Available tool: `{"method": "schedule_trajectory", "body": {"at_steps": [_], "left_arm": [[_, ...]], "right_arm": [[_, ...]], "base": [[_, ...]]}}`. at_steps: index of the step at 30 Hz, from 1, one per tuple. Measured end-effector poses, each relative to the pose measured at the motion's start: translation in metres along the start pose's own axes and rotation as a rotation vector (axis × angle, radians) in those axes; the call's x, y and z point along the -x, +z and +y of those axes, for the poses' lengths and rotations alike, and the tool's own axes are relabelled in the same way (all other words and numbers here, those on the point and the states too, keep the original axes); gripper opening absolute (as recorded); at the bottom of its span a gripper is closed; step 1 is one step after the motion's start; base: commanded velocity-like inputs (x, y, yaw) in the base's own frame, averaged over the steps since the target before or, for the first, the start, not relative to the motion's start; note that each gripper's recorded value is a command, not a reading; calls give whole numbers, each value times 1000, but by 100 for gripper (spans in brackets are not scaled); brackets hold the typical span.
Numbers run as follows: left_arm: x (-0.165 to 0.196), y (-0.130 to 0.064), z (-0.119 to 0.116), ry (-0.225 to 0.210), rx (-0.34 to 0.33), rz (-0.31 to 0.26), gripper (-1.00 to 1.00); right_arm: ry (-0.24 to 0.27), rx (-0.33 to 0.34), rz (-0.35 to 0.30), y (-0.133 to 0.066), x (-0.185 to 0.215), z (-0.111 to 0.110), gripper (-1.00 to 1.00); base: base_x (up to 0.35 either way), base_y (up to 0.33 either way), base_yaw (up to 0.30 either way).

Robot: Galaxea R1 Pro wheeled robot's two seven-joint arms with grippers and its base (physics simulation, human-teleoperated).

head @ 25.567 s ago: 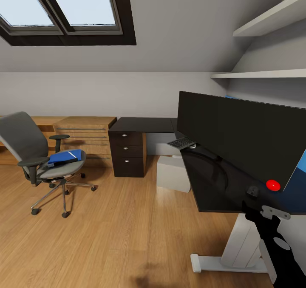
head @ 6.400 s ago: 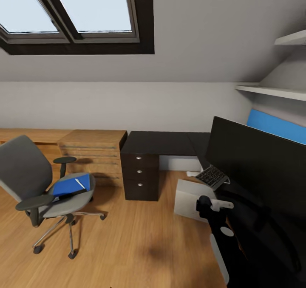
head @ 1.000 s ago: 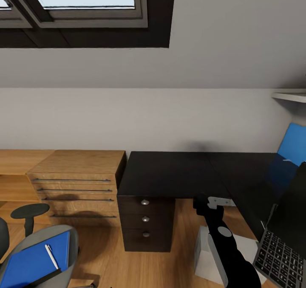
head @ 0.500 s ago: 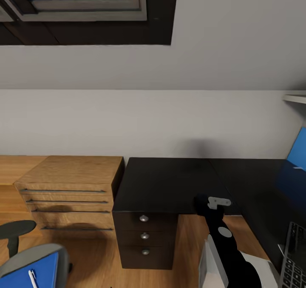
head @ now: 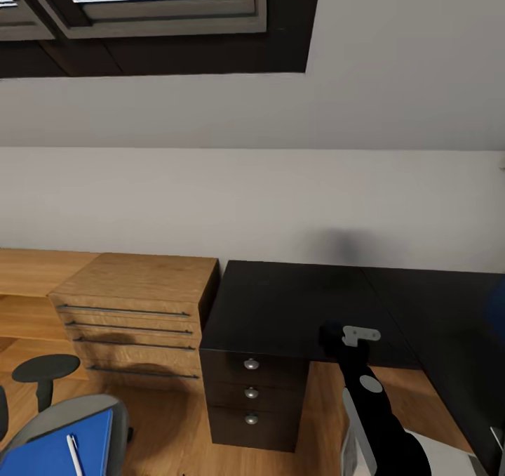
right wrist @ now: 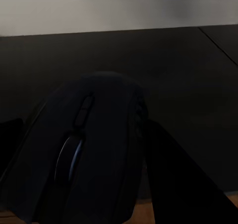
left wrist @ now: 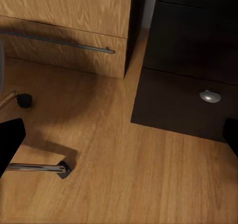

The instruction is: In the bedroom, organize the workspace by keeping the computer under the desk, ensuring the monitor is on the desk, placing the keyboard on the desk next to the monitor, placing the mouse on the desk next to the keyboard, moving the folder from the swivel chair onto the desk next to the mouse, stacking the notebook on top of the folder with the pen on top of the notebook, and positioning the swivel chair next to the desk.

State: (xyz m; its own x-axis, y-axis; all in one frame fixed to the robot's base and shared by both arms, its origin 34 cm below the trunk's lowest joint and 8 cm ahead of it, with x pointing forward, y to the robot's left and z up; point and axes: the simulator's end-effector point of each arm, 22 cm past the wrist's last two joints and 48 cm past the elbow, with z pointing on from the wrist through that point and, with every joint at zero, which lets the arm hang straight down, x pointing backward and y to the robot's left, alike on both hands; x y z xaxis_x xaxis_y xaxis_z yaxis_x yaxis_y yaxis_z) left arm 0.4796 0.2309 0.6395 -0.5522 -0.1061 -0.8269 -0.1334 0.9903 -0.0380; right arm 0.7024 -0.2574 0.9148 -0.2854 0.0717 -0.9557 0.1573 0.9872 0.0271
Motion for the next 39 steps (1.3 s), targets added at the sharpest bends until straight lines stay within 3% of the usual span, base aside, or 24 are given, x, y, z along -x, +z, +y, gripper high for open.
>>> {"method": "schedule_trajectory", "body": {"at_steps": [16, 26, 30, 39], "left_arm": [[0, 0, 0, 0, 0, 1, 100], [0, 0, 0, 1, -1, 1, 100], [0, 0, 0, 1, -1, 1, 100], [0, 0, -1, 2, -2, -1, 100]], "right_arm": [[0, 3, 6, 0, -3, 1, -100], [-7, 5, 30, 2, -16, 1, -100], [-4, 18, -14, 3, -12, 2, -100], [-4, 26, -20, 3, -13, 3, -100]], "base": [[0, 0, 186], [0, 0, 16], [0, 0, 0], [112, 0, 0]]}}
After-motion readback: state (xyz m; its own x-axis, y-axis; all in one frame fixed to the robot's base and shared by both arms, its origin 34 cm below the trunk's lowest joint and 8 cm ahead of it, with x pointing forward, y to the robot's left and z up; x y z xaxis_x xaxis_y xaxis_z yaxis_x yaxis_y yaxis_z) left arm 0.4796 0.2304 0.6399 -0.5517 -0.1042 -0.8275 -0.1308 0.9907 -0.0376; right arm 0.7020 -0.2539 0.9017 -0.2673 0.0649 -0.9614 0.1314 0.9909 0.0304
